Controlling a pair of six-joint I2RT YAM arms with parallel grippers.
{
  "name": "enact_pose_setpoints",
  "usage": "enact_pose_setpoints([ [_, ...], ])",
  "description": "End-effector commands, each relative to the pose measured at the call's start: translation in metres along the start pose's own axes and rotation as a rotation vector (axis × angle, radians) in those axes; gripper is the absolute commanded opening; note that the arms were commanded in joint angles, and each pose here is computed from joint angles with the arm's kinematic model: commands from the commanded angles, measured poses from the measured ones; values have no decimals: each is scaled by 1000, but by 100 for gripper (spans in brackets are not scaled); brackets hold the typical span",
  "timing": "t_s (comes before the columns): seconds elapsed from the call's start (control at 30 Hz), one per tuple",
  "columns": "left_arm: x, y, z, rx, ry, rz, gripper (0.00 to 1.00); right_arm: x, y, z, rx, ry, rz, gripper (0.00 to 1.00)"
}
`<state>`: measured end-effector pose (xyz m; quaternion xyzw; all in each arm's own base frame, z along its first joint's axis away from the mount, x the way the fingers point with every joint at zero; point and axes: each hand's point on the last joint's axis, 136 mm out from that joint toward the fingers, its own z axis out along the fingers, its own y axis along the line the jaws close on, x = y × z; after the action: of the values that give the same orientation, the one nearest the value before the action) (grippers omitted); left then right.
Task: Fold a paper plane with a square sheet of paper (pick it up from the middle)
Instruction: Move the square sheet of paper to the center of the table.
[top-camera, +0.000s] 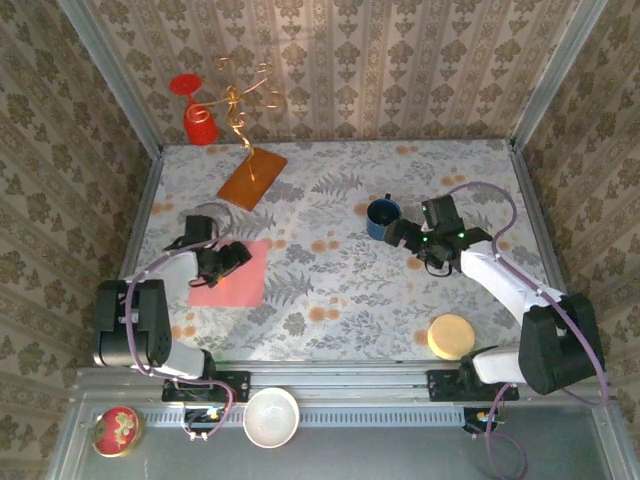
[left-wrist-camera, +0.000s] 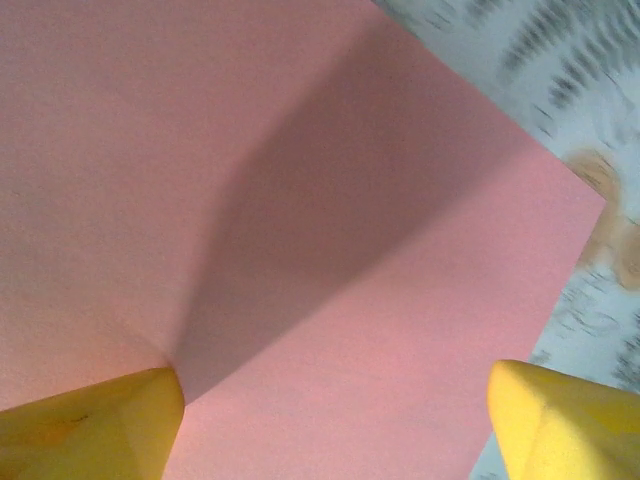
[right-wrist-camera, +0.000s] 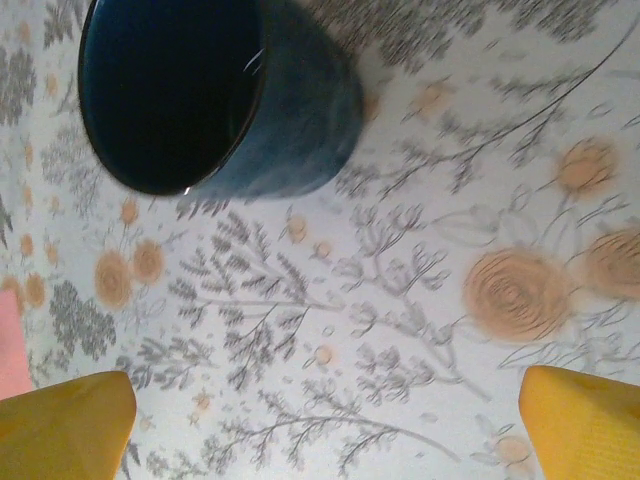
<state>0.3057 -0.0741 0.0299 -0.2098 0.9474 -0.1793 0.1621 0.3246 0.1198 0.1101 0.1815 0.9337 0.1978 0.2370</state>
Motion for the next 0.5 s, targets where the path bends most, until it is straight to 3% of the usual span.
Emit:
enact_pose_setpoints([
  [0.0, 54, -14, 18, -38, 166, -63, 80, 13, 7, 2, 47, 23, 7, 99],
  [0.27, 109, -88, 32, -1, 243, -95, 74, 58, 53, 29, -10, 116, -76, 93],
  [0.47, 97, -138, 7, 149, 238, -8, 75, 76, 69, 39, -19, 167, -108, 85],
])
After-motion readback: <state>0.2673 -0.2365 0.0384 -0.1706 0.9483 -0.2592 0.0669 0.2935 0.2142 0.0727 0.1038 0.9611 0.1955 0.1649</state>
